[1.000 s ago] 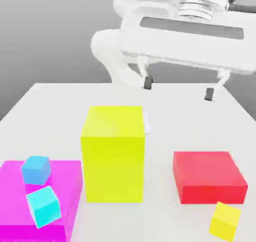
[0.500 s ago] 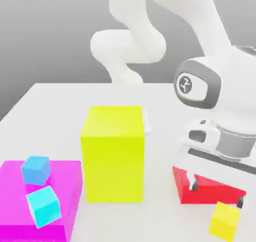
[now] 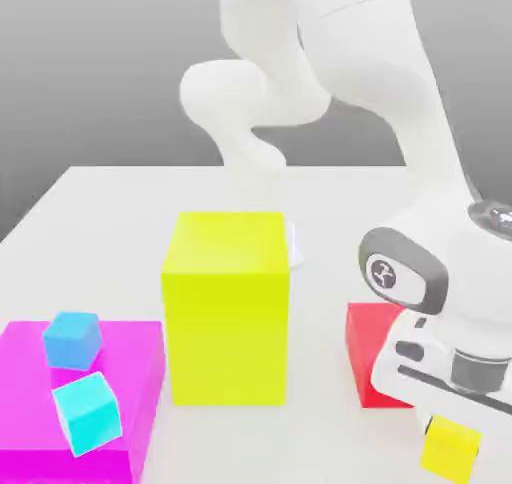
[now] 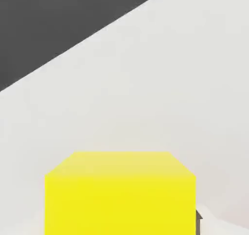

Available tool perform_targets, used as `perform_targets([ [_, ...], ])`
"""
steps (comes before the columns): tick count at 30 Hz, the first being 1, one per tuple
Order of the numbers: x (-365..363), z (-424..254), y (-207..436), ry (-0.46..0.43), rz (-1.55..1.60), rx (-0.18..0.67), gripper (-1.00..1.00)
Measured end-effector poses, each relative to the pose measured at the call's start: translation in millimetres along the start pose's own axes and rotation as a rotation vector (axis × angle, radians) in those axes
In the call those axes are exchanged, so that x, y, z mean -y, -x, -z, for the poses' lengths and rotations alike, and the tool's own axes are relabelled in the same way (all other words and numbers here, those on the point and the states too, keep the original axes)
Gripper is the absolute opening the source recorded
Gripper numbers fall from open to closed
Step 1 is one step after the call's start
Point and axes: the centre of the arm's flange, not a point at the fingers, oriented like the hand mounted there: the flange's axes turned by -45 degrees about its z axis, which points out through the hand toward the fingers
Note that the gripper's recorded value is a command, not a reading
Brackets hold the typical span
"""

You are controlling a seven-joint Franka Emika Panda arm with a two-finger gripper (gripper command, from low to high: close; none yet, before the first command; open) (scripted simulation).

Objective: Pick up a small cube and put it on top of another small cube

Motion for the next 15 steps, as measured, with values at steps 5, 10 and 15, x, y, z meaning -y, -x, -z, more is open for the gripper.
perform_targets([
  [5, -17, 55, -27, 0.017, -0.090, -0.007, -1.00],
  [10, -101, 93, -127, 0.052, -0.464, -0.022, -1.00],
  [15, -203, 137, -197, 0.050, -0.835, -0.019, -1.00],
])
